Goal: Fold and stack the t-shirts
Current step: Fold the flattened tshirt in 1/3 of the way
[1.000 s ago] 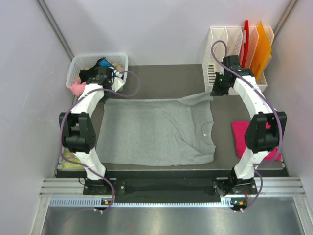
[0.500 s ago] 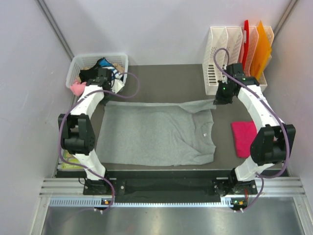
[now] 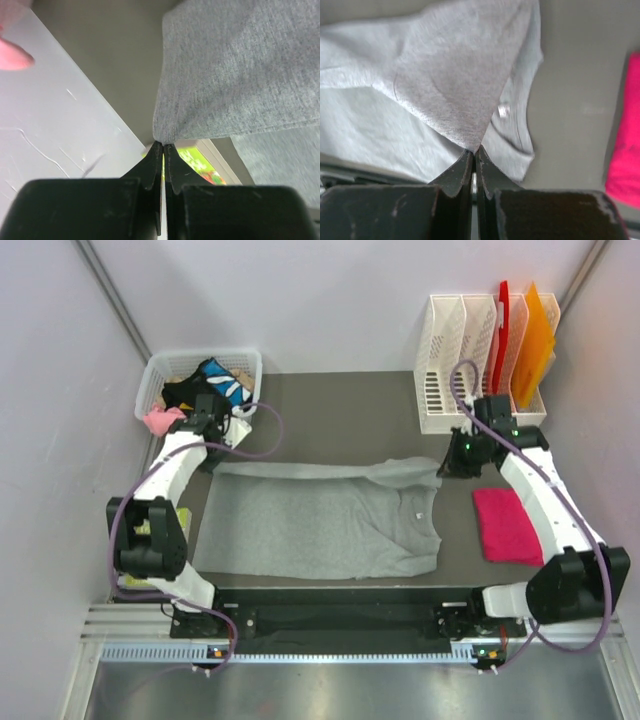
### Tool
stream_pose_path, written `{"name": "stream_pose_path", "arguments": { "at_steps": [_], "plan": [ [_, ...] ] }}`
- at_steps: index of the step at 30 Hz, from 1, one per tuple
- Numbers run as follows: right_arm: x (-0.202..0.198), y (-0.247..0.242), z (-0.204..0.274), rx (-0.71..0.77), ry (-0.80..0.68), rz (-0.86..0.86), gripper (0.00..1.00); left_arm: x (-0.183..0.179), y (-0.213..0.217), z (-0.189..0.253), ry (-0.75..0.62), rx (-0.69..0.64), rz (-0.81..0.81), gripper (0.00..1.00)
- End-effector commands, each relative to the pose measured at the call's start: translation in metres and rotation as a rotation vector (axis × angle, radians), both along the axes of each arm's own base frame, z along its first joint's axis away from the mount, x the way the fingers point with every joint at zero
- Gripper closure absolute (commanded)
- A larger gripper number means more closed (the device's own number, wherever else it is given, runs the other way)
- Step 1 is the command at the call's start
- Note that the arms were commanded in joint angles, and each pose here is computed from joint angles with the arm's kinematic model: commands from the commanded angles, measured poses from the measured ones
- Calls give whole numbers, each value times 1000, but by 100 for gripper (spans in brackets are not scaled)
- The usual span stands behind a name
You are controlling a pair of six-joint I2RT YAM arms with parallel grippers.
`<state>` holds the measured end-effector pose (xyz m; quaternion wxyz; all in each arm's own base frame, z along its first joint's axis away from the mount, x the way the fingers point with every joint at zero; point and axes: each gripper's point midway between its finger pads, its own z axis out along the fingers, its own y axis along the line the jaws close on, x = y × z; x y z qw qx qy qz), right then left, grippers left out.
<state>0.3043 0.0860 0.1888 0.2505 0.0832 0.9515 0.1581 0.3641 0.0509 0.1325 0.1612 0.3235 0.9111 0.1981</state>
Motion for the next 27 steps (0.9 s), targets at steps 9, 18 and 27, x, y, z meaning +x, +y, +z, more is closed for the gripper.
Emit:
{"name": "stream_pose_path", "arguments": {
  "at_steps": [9,18,27],
  "plan": [
    [1,-1,-36,-13,76,-17,100,-7,2,-4,-18,7,3,100],
    [65,-1,-49,-31,98,-26,100,39,-2,-40,32,-6,77,100],
    [-17,3,-67,-3,159,27,100,-7,1,-32,46,0,45,100]
  ]
}}
